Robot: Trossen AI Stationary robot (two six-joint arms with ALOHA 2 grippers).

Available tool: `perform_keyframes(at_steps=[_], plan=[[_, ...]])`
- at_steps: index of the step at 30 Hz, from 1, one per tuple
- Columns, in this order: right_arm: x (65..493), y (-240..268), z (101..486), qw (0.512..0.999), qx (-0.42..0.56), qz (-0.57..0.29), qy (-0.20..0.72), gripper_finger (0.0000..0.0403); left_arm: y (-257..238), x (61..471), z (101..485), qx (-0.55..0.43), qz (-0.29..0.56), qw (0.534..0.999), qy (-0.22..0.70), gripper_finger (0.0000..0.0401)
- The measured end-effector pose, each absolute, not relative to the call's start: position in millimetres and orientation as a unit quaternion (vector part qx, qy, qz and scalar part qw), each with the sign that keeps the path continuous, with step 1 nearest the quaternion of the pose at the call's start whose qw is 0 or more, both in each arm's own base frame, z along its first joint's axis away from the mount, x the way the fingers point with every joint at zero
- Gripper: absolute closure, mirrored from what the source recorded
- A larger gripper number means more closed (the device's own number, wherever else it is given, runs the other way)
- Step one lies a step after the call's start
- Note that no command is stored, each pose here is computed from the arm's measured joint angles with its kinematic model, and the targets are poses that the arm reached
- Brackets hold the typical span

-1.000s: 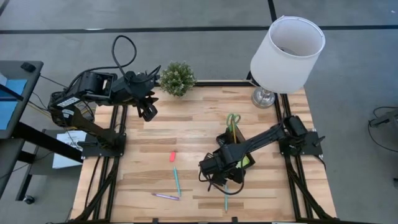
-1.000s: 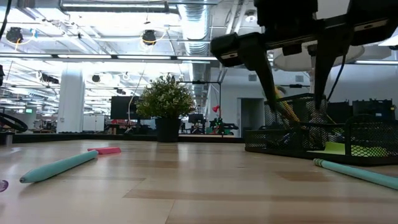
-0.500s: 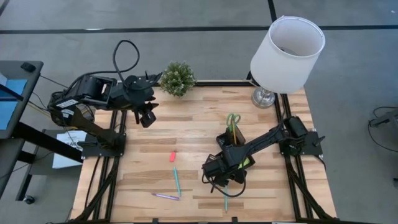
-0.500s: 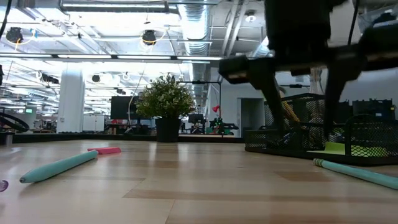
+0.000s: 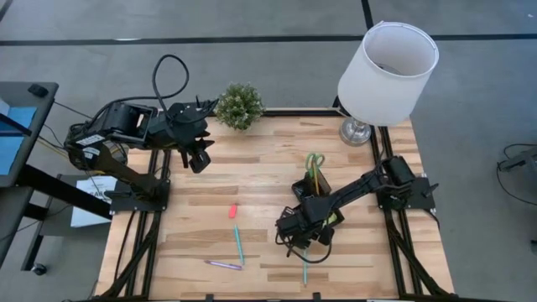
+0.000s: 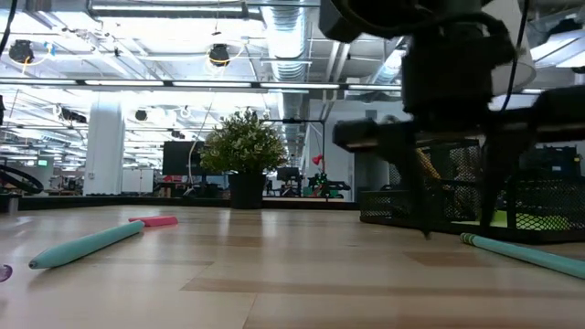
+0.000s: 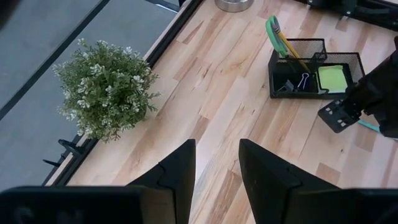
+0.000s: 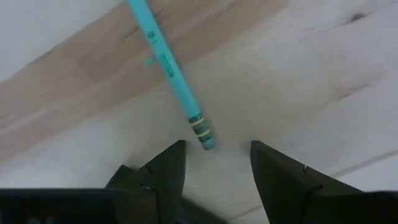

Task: Pick and place office supplies into organizer
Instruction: Put the blue pencil into the black desk organizer

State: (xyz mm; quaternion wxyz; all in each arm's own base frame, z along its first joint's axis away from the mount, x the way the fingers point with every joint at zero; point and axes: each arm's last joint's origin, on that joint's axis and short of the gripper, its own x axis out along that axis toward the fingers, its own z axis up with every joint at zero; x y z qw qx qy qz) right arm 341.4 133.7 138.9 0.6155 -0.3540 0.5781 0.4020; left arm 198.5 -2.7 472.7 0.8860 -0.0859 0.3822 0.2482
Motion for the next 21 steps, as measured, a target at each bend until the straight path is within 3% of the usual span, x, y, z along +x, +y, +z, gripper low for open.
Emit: perform_keyframes(at_steps=[12, 21], plan=[[338.6, 136.1, 135.8, 0.608, -0.373, 0.419, 0.562, 0.0237, -2.6, 198.5, 472.8, -0.102, 0.258, 0.884, 0.376, 0.0285], [341.8, 129.8, 135.5, 0.600, -0.378, 0.455, 0.538, 0.0278, -2.6, 198.5, 472.8, -0.120, 0.265, 0.882, 0.371, 0.0285]])
